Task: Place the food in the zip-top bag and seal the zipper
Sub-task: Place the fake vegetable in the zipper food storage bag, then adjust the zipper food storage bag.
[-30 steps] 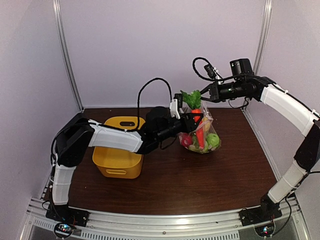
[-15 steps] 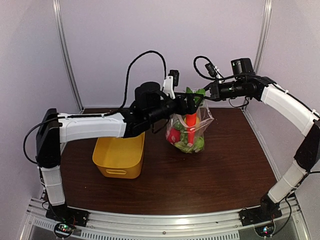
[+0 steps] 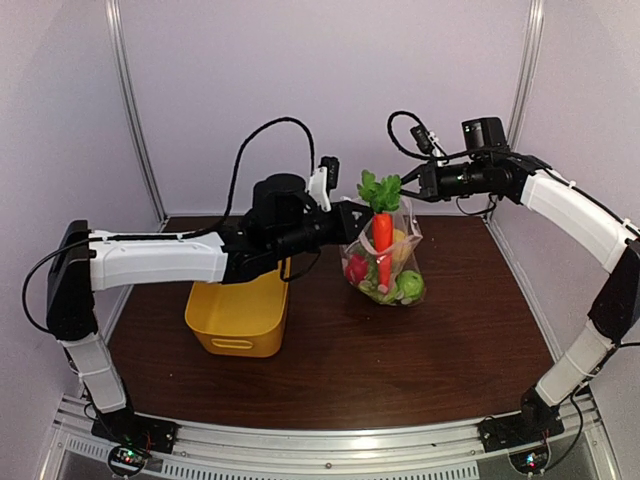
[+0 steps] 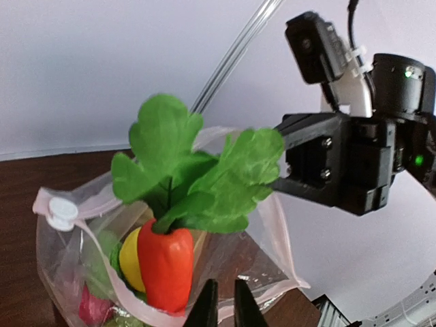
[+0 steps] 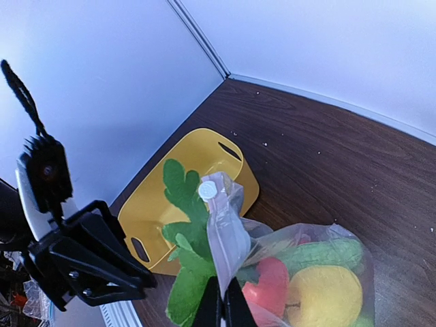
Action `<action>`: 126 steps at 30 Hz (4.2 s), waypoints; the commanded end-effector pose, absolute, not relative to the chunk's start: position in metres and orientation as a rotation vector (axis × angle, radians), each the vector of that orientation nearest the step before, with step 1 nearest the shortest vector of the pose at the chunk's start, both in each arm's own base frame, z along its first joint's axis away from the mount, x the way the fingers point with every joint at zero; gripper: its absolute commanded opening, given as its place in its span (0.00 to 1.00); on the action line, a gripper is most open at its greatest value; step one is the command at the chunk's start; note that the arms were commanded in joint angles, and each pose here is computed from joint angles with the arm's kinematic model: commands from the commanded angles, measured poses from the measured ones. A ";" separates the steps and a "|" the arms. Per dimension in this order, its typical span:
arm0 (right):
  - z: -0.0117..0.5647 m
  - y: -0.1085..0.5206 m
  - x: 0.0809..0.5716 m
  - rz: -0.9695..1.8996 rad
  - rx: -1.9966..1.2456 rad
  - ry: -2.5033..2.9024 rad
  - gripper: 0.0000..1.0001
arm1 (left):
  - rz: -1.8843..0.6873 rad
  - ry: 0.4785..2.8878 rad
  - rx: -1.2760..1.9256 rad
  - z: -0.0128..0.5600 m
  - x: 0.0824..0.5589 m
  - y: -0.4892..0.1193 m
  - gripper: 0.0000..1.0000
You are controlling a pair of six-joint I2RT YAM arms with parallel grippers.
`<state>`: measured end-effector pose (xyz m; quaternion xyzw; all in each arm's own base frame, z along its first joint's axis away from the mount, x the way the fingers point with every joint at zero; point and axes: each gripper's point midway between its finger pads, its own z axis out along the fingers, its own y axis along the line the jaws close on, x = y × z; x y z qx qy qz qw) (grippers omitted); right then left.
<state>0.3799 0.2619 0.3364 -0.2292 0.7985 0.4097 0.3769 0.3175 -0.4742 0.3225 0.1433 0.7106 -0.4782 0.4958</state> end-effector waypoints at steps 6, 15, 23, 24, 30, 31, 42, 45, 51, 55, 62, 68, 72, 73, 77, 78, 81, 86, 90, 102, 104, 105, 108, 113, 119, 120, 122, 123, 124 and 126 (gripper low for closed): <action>0.360 0.257 0.376 1.027 -0.587 1.948 0.00 | -1.272 1.935 0.132 0.254 0.343 -0.482 0.08; 0.357 0.256 0.376 1.015 -0.593 1.952 0.00 | -1.326 1.989 0.134 0.234 0.361 -0.502 0.04; 0.351 0.256 0.379 1.004 -0.596 1.961 0.00 | -1.310 2.016 0.104 0.224 0.366 -0.499 0.00; 0.349 0.256 0.379 1.000 -0.596 1.964 0.00 | -1.311 2.016 0.106 0.225 0.366 -0.498 0.00; 0.342 0.252 0.383 0.948 -0.592 1.978 0.00 | -1.416 2.033 0.097 0.233 0.360 -0.495 0.01; 0.342 0.251 0.383 0.944 -0.591 1.978 0.00 | -1.449 2.043 0.074 0.232 0.359 -0.493 0.00; 0.343 0.249 0.381 0.923 -0.597 1.975 0.00 | -1.385 2.043 0.191 0.256 0.353 -0.481 0.34; 0.342 0.248 0.382 0.918 -0.596 1.977 0.00 | -1.168 2.014 0.261 0.274 0.350 -0.465 0.51; 0.338 0.249 0.384 0.921 -0.593 1.983 0.00 | -1.098 2.092 0.281 0.251 0.342 -0.463 0.57; 0.340 0.250 0.384 0.923 -0.593 1.980 0.00 | -1.190 2.109 0.256 0.240 0.341 -0.477 0.48; 0.342 0.248 0.382 0.914 -0.594 1.975 0.00 | -1.231 2.123 0.258 0.230 0.345 -0.491 0.44; 0.341 0.247 0.380 0.911 -0.596 1.974 0.00 | -1.205 2.177 0.217 0.212 0.358 -0.498 0.45; 0.340 0.248 0.379 0.922 -0.596 1.975 0.00 | -1.245 2.173 0.184 0.203 0.368 -0.504 0.38; 0.339 0.248 0.379 0.923 -0.594 1.977 0.00 | -1.255 2.165 0.182 0.204 0.370 -0.505 0.33; 0.337 0.247 0.380 0.913 -0.591 1.982 0.00 | -1.286 2.121 0.199 0.215 0.375 -0.511 0.09; 0.336 0.247 0.380 0.909 -0.593 1.984 0.00 | -1.286 2.111 0.210 0.220 0.375 -0.512 0.02; 0.335 0.245 0.382 0.893 -0.592 1.987 0.00 | -1.275 2.090 0.253 0.234 0.374 -0.510 0.00; 0.336 0.236 0.389 0.807 -0.575 1.997 0.00 | -1.328 1.950 0.376 0.298 0.358 -0.504 0.00; 0.331 0.210 0.412 0.628 -0.501 2.034 0.00 | -1.356 1.863 0.438 0.354 0.339 -0.489 0.00; 0.378 0.201 0.431 0.543 -0.519 1.966 0.00 | -1.230 1.877 0.408 0.358 0.356 -0.455 0.00; 0.409 0.212 0.411 0.611 -0.603 1.862 0.00 | -1.223 1.796 0.481 0.383 0.345 -0.464 0.00; 0.411 0.219 0.407 0.624 -0.612 1.829 0.00 | -1.177 1.800 0.474 0.383 0.349 -0.464 0.00; 0.396 0.264 0.379 0.729 -0.820 1.830 0.00 | -1.133 1.885 0.498 0.341 0.373 -0.478 0.00; 0.379 0.247 0.411 0.526 -0.655 1.927 0.00 | -1.344 1.759 0.534 0.381 0.346 -0.501 0.00; 0.378 0.243 0.430 0.454 -0.695 1.947 0.00 | -1.139 1.766 0.485 0.380 0.366 -0.481 0.00; 0.366 0.236 0.441 0.387 -0.653 1.957 0.00 | -1.149 1.841 0.457 0.358 0.380 -0.477 0.00; 0.374 0.247 0.434 0.483 -0.708 1.990 0.00 | -1.362 1.802 0.450 0.372 0.372 -0.478 0.00; 0.390 0.257 0.419 0.587 -0.780 1.959 0.00 | -1.364 1.729 0.460 0.392 0.360 -0.479 0.00; 0.405 0.258 0.412 0.598 -0.790 1.916 0.00 | -1.283 1.698 0.473 0.401 0.351 -0.480 0.00; 0.391 0.230 0.443 0.340 -0.625 1.892 0.00 | -1.135 1.711 0.465 0.391 0.363 -0.473 0.00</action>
